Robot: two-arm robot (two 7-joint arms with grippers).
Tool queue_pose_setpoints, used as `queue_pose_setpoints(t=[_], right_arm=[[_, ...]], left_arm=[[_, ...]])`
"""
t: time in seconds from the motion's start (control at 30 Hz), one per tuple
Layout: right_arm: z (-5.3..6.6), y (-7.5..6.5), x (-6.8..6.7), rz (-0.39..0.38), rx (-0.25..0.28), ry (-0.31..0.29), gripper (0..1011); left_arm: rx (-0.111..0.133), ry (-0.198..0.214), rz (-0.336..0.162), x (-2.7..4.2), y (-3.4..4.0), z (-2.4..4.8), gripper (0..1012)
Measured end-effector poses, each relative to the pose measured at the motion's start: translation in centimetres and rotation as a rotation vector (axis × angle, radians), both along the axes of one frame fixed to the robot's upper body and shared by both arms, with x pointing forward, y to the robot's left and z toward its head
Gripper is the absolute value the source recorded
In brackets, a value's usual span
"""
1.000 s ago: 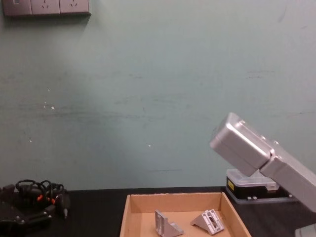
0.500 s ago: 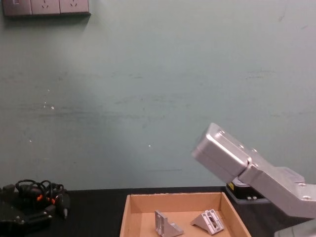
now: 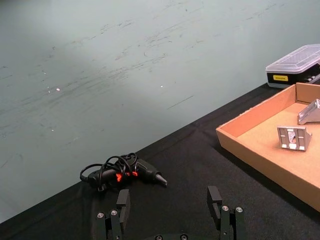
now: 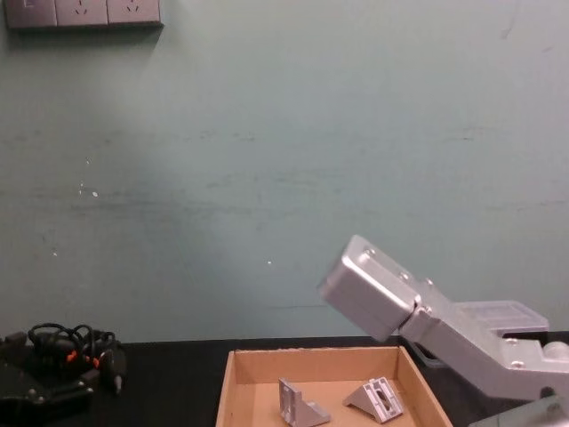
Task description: Use one hand to pick up the angle iron from the table and place it into the box.
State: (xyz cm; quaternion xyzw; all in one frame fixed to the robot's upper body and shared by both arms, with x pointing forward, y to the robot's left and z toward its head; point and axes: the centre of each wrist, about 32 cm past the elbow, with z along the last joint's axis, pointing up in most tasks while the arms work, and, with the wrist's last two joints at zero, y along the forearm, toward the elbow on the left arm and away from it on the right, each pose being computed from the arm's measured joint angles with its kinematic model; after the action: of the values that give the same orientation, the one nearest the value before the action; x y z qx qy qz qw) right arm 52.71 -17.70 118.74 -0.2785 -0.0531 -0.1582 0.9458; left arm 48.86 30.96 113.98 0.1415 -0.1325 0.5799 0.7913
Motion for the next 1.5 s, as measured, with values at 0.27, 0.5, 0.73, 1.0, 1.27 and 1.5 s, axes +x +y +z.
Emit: queue_pose_setpoints(t=[0.27, 0.5, 0.73, 1.0, 1.27, 1.5], right_arm=[[-0.5, 0.4, 0.4, -0.005, -0.004, 0.006, 1004], [-0.7, 0.8, 0.9, -0.009, -0.008, 0.010, 1004], [-0.9, 1.0, 1.2, -0.020, -0.012, 0.013, 1004], [-0.9, 1.0, 1.2, -0.018, -0.012, 0.013, 948], [-0.8, 1.0, 1.1, -0.017, -0.011, 0.012, 747], [-0.8, 1.0, 1.1, -0.016, -0.011, 0.012, 550]], left_arm=[[0.000, 0.000, 0.000, 0.00, 0.00, 0.00, 1011], [0.000, 0.000, 0.000, 0.00, 0.00, 0.00, 1011], [0.000, 0.000, 0.000, 0.00, 0.00, 0.00, 1011], [0.000, 0.000, 0.000, 0.00, 0.00, 0.00, 1011], [0.000, 0.000, 0.000, 0.00, 0.00, 0.00, 1011], [0.000, 0.000, 0.000, 0.00, 0.00, 0.00, 1011]])
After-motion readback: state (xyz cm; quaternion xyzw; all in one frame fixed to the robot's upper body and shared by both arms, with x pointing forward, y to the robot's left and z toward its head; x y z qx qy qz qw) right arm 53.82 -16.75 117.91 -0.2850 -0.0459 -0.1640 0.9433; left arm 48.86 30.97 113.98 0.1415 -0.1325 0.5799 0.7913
